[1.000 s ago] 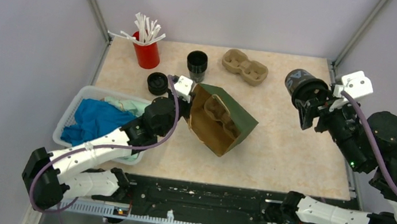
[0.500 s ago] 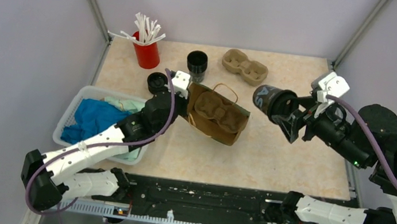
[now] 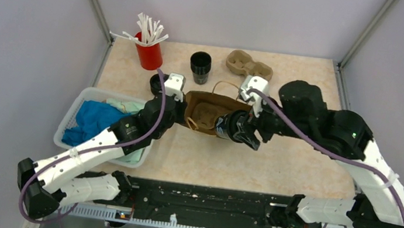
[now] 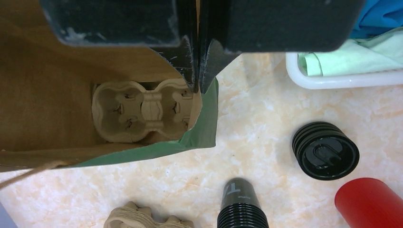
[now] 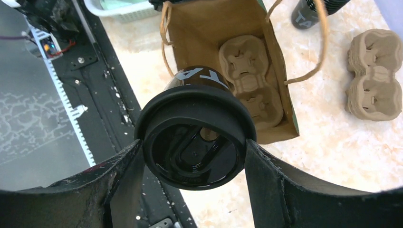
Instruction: Pack the takeout coffee
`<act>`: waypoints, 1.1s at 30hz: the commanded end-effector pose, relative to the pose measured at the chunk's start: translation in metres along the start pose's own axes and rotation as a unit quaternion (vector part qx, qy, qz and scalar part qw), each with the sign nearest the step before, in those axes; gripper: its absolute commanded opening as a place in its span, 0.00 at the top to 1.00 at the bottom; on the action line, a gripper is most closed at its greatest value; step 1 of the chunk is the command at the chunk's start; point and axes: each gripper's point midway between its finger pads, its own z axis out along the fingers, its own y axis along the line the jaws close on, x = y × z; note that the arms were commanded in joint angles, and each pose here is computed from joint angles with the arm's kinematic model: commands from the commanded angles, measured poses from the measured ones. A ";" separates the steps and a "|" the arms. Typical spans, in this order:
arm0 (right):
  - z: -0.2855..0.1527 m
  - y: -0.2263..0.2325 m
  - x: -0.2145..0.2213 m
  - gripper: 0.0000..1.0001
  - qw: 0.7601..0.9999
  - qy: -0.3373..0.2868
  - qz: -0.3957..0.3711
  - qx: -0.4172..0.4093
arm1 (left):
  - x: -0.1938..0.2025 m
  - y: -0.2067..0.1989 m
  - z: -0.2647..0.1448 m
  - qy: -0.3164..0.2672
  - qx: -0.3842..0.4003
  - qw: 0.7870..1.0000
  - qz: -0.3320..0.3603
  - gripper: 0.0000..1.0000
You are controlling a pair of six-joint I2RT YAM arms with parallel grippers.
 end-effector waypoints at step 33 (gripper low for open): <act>0.145 -0.035 0.046 0.66 0.945 0.153 -0.273 0.098 | -0.019 -0.012 -0.033 -0.148 0.118 0.982 -0.006 1.00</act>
